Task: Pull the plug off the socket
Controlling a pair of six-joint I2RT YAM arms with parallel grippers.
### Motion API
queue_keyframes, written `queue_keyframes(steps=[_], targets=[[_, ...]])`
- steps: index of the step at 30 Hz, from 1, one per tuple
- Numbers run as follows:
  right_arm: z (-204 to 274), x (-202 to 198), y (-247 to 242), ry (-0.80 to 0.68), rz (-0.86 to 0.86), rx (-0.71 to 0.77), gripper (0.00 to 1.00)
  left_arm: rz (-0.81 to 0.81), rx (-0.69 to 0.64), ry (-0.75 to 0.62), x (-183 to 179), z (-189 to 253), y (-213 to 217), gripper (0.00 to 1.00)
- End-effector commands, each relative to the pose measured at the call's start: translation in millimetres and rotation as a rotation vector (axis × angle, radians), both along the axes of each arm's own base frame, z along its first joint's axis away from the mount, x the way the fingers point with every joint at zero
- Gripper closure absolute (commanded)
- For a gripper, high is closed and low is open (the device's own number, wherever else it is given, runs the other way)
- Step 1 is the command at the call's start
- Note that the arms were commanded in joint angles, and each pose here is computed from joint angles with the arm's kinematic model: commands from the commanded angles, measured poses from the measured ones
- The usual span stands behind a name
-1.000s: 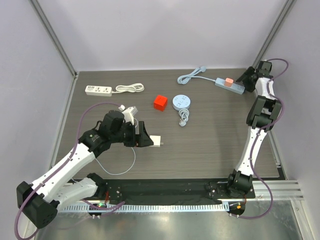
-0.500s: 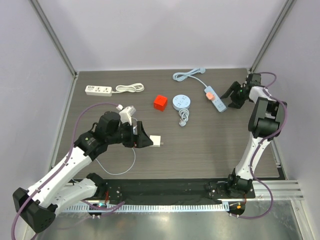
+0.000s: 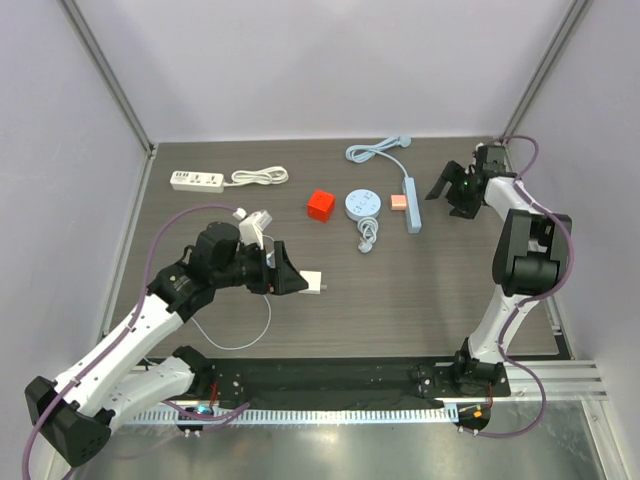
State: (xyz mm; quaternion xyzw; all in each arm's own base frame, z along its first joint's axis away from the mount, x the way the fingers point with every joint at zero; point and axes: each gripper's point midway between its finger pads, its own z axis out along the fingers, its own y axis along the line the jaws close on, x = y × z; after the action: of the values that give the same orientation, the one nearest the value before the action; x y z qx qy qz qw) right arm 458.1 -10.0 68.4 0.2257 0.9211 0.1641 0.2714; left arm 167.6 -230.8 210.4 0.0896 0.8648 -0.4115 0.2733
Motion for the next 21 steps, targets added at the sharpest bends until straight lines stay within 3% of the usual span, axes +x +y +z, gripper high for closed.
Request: queue_keyframes(steps=[1,8,17,20,21], targets=[[37.4,14.4,43.7,-0.143,0.161,-0.089,0.1,-0.03,-0.054,-0.033,2.4,14.9,-9.4,0.21],[2.4,10.7,66.0,-0.059,0.207,-0.141,0.06,-0.025,-0.054,-0.022,3.7,13.7,-10.2,0.21],[-28.2,3.4,61.7,0.008,0.21,-0.179,0.2,-0.01,-0.068,-0.005,1.6,14.3,-9.7,0.21],[-33.7,0.4,64.5,0.01,0.2,-0.158,0.4,0.0,-0.084,0.006,3.3,15.1,-12.1,0.22],[-31.9,-0.2,67.4,0.003,0.19,-0.137,0.51,0.001,-0.091,0.014,3.3,15.3,-13.2,0.22]])
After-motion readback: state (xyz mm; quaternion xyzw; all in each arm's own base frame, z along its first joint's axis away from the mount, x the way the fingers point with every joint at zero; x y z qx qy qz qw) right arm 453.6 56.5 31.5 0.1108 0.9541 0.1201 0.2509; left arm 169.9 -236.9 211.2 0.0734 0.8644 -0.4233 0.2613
